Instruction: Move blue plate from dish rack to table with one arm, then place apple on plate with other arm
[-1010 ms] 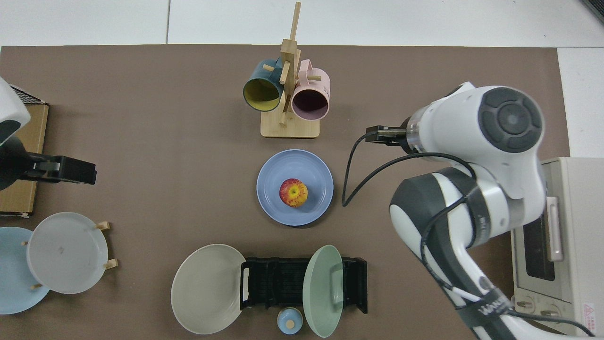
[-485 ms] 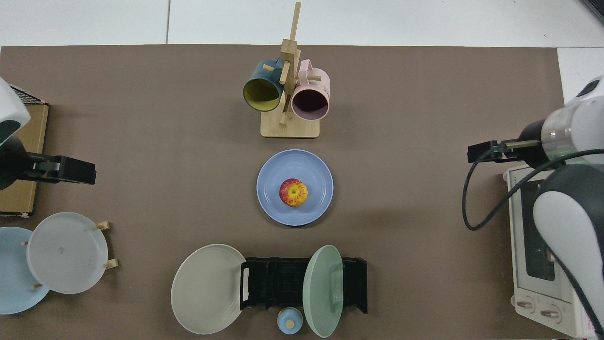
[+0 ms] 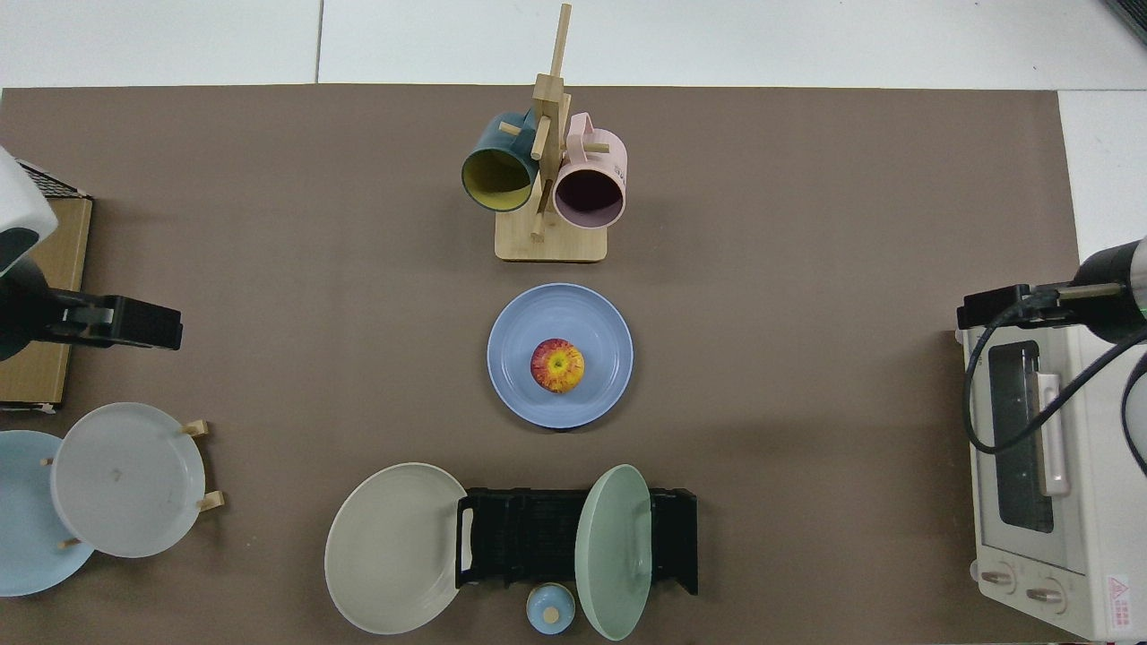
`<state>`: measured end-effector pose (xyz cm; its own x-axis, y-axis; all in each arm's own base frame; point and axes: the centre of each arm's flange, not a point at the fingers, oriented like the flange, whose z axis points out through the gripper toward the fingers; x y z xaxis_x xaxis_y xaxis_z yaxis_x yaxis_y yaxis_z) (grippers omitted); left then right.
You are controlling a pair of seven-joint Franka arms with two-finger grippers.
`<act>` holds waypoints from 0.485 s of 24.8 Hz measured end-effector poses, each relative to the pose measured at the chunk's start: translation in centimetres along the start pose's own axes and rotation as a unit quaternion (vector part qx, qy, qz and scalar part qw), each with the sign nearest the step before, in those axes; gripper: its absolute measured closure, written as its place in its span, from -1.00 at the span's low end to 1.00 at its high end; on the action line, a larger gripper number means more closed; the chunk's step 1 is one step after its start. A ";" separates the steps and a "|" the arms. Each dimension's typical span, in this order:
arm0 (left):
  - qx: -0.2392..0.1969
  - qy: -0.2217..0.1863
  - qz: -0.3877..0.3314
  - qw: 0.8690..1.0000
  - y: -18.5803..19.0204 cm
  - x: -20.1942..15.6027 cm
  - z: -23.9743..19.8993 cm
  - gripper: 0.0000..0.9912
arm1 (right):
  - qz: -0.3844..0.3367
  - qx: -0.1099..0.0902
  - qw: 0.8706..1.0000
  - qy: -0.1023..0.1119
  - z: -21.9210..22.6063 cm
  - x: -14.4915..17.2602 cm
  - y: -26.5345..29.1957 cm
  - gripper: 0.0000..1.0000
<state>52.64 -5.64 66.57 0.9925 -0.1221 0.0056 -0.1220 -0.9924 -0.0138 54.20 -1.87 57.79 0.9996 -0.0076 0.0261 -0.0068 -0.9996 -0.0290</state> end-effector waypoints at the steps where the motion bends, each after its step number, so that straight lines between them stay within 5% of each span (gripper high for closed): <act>1: 0.000 0.000 0.000 1.000 0.0 0.0 0.0 -1.00 | -0.001 0.000 1.000 0.000 0.0 0.0 -0.1 -1.00; 12: 0.000 0.000 0.000 1.000 0.0 0.0 0.0 -1.00 | -0.003 -0.002 1.000 0.008 -0.1 0.2 -0.4 -1.00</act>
<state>52.64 -5.64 66.57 0.9925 -0.1220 0.0056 -0.1219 -0.9924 -0.0139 54.36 -1.50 57.94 0.9991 -0.0010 0.0415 0.0000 -0.9997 -0.0253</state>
